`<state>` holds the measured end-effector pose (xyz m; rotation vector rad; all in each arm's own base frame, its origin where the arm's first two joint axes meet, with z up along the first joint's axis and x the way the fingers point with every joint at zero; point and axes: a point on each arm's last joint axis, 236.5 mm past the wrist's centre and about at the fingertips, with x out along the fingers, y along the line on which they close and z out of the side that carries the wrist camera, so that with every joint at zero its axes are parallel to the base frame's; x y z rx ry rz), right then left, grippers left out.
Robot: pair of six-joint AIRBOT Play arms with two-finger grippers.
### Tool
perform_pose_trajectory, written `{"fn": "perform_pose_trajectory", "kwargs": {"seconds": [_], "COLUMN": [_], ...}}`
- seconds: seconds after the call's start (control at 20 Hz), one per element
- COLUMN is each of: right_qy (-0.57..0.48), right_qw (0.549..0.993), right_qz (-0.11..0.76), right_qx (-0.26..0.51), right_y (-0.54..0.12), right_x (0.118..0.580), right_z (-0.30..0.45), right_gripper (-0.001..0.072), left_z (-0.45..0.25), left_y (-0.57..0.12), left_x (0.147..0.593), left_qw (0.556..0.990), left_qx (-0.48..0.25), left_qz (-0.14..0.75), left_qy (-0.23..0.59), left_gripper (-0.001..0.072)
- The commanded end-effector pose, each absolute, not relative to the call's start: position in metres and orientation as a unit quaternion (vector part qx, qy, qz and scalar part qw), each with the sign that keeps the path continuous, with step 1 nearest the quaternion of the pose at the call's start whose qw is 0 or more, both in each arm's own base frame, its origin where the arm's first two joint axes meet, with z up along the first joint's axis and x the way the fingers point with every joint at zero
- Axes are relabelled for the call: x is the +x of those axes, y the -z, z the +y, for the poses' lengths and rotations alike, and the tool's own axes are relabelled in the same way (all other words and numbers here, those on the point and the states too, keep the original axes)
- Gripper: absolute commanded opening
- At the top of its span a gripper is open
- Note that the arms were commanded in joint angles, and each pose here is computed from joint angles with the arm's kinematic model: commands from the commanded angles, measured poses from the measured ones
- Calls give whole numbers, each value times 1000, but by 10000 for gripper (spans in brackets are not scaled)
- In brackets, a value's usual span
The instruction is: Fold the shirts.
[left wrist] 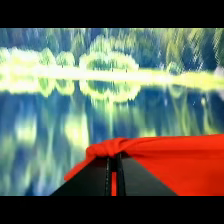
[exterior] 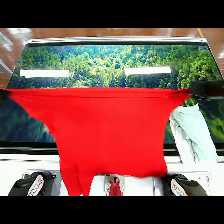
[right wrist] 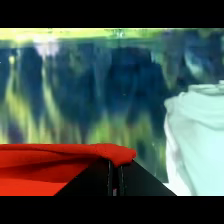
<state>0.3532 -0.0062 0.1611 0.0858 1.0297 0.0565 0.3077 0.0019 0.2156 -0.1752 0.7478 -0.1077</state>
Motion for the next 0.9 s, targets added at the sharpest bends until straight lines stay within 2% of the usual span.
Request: {"fn": "perform_pose_trajectory", "kwargs": {"seconds": [0.0, 0.2, 0.35, 0.45, 0.6, 0.85], "right_qy": [-30, -28, -12, -6, -5, -13], "right_qw": [860, 883, 929, 943, 934, 892], "right_qz": [507, 464, 360, 315, 335, 434], "right_qx": [54, 61, 91, 111, 123, 128], "right_y": [-63, 0, -8, -15, 13, 58], "right_x": [432, 510, 572, 597, 605, 573], "right_z": [5, 26, 22, 21, 23, 31], "right_gripper": [60, 60, 60, 60, 60, 61], "left_z": [-1, -15, -19, -24, -40, -51], "left_y": [-103, -42, -10, -1, 9, 37], "left_x": [364, 458, 513, 545, 576, 548], "left_qw": [892, 890, 894, 904, 907, 870], "left_qx": [-121, -124, -123, -137, -209, -214], "left_qz": [432, 436, 428, 402, 364, 440], "left_qy": [49, 50, 47, 43, 36, 59], "left_gripper": [50, 51, 51, 51, 52, 51]}}
